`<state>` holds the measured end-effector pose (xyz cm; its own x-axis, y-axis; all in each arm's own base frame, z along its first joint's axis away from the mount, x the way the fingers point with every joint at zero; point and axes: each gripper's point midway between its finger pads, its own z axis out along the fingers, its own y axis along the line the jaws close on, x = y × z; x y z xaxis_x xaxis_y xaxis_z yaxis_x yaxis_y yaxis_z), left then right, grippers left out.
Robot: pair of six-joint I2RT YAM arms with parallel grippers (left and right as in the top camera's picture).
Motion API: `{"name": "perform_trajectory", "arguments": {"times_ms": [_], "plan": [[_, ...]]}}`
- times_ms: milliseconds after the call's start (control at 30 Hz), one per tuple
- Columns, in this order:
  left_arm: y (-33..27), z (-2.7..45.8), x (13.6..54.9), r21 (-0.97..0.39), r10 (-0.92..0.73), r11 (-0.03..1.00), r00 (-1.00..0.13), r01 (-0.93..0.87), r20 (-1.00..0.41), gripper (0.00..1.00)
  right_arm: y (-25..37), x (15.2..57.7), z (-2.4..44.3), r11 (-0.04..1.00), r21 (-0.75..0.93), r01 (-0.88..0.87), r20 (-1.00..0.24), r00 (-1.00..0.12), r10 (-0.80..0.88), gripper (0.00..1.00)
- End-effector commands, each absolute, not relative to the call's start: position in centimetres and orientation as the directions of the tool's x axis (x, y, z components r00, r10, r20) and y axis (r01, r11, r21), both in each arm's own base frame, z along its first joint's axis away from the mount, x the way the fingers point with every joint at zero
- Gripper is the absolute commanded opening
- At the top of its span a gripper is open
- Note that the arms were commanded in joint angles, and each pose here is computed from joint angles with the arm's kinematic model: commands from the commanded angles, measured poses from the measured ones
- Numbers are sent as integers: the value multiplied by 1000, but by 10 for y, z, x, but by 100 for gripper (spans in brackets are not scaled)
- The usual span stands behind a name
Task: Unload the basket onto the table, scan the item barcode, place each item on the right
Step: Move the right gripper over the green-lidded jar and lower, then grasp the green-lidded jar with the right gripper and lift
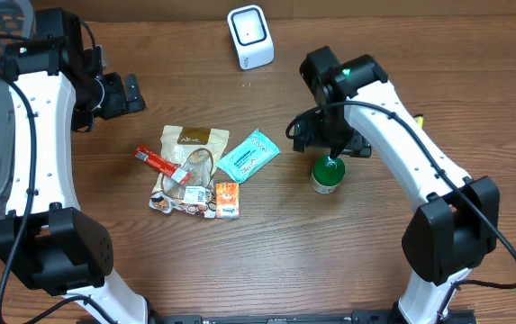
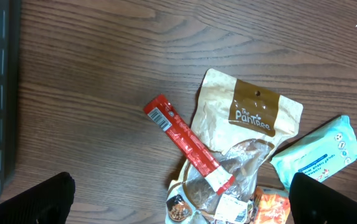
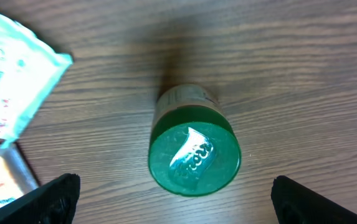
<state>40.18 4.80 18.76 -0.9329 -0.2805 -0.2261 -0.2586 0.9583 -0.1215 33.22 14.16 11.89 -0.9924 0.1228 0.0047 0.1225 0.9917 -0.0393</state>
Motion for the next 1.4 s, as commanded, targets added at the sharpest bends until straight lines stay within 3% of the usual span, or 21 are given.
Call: {"name": "perform_trajectory", "arguments": {"times_ms": [0,267,1100,1367], "plan": [[46,189,402,-126,-266,962,-936,-243,-230,100,138,325,112,991,-38,129,17,-991,130,100],[46,189,402,-126,-266,962,-936,-243,-230,100,135,324,81,990,-55,130,15,-991,131,100],[46,189,402,-126,-267,962,-936,-243,-230,100,122,323,41,986,-65,154,-5,-988,154,100],[46,189,402,-126,-266,962,-936,-243,-230,100,124,328,32,987,-47,155,-34,-988,154,94]]}}
